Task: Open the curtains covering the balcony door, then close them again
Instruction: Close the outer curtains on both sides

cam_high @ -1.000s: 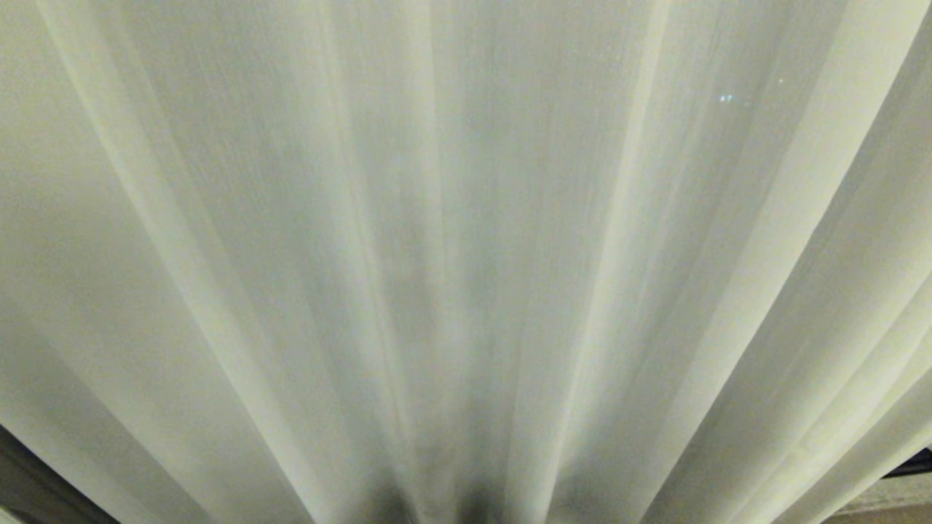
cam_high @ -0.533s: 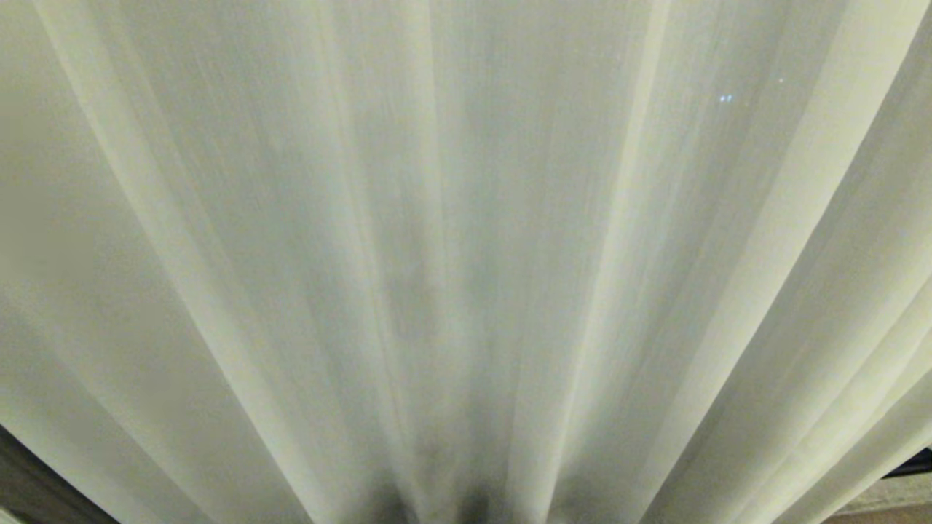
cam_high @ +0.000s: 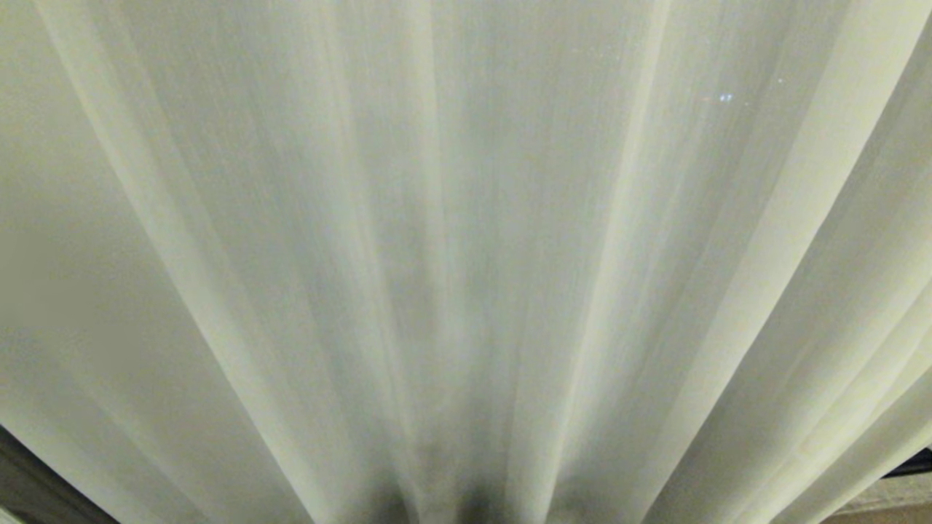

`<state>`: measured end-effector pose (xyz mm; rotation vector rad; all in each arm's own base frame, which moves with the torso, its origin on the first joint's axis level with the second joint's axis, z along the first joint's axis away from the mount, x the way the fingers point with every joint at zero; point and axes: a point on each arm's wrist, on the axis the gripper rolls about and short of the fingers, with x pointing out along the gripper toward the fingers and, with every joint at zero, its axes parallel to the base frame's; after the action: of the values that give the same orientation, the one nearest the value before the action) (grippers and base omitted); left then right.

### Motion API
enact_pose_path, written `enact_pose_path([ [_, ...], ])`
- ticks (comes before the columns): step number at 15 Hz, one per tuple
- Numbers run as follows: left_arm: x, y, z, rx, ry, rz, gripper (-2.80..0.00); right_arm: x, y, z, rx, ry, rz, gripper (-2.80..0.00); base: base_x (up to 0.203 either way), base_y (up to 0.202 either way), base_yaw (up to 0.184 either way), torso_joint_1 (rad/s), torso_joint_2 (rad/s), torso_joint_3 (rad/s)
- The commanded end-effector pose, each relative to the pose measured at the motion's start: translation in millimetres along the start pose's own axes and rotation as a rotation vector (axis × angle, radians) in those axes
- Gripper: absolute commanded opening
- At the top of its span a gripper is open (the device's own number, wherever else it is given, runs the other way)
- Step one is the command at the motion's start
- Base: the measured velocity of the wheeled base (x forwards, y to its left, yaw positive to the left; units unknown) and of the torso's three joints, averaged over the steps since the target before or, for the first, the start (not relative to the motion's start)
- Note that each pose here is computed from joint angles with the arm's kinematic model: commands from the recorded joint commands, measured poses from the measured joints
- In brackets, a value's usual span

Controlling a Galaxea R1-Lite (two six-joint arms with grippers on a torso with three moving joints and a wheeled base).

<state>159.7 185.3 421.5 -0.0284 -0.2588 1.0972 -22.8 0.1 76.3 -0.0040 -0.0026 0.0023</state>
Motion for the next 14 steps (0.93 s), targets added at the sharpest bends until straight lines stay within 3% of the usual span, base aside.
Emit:
enact_pose_path([
  [1, 37.7, -2.2, -26.3, 0.021, 0.060, 0.027, -2.80, 0.0, 0.0, 0.0, -0.001, -0.001, 0.001, -2.80, 0.000, 0.000, 0.000, 0.000, 0.00, 0.000],
  [5, 61.0, -3.7, -50.2, 0.039, 0.111, 0.042, -2.80, 0.0, 0.0, 0.0, -0.001, -0.001, 0.001, -2.80, 0.000, 0.000, 0.000, 0.000, 0.00, 0.000],
  [10, 100.9, -6.5, -72.6, 0.040, 0.080, 0.052, -2.80, 0.0, 0.0, 0.0, -0.001, -0.001, 0.001, -2.80, 0.000, 0.000, 0.000, 0.000, 0.00, 0.000],
  [14, 116.3, -7.2, -74.9, 0.090, 0.056, 0.067, -2.80, 0.0, 0.0, 0.0, -0.001, -0.001, 0.001, -2.80, 0.000, 0.000, 0.000, 0.000, 0.00, 0.000],
])
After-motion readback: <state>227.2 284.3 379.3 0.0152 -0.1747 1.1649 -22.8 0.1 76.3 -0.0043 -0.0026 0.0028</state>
